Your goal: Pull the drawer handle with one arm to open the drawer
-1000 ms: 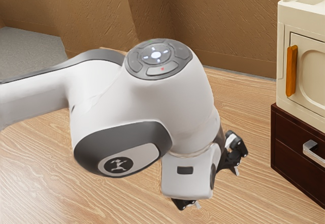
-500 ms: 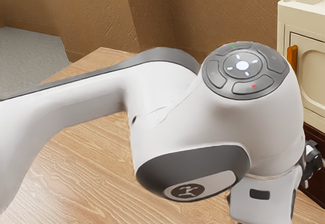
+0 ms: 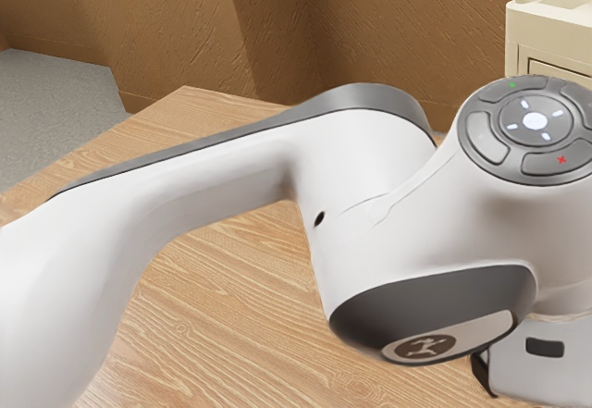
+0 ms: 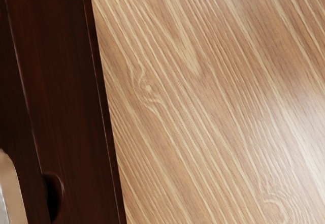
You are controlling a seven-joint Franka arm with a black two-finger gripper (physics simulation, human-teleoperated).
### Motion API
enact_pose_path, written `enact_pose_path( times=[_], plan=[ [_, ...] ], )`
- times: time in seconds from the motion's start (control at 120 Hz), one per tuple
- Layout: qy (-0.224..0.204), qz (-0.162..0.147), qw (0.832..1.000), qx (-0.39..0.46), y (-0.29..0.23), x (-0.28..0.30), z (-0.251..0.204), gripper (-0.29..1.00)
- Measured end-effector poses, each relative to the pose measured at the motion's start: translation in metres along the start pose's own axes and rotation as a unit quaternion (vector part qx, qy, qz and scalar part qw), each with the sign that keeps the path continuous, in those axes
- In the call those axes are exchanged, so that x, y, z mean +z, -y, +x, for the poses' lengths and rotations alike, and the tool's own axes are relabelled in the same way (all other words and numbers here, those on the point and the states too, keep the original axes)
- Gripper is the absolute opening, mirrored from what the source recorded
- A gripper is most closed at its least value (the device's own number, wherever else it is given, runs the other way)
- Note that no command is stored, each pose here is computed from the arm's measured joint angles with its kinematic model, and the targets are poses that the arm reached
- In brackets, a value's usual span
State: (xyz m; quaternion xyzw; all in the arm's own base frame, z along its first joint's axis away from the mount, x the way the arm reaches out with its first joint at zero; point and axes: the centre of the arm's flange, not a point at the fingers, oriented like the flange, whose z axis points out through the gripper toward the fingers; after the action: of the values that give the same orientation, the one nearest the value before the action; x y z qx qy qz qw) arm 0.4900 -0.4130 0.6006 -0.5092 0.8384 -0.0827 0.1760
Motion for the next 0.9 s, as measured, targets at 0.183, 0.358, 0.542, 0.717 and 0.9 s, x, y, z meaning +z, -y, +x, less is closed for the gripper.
enact_pose_path(
  times=[0.183,0.358,0.542,0.717,0.9],
  plan=[
    [0.0,0.009,1.0,-0.004,0.016,0.003,0.003,0.7],
    [-0.004,0.026,1.0,-0.011,0.025,-0.012,-0.001,0.7],
    [0.003,0.021,1.0,-0.011,0.036,0.01,0.004,0.7],
    [0.011,0.013,1.0,-0.015,0.04,0.025,-0.001,0.7],
    [0.016,0.008,1.0,-0.019,0.043,0.039,-0.006,0.7]
  ],
)
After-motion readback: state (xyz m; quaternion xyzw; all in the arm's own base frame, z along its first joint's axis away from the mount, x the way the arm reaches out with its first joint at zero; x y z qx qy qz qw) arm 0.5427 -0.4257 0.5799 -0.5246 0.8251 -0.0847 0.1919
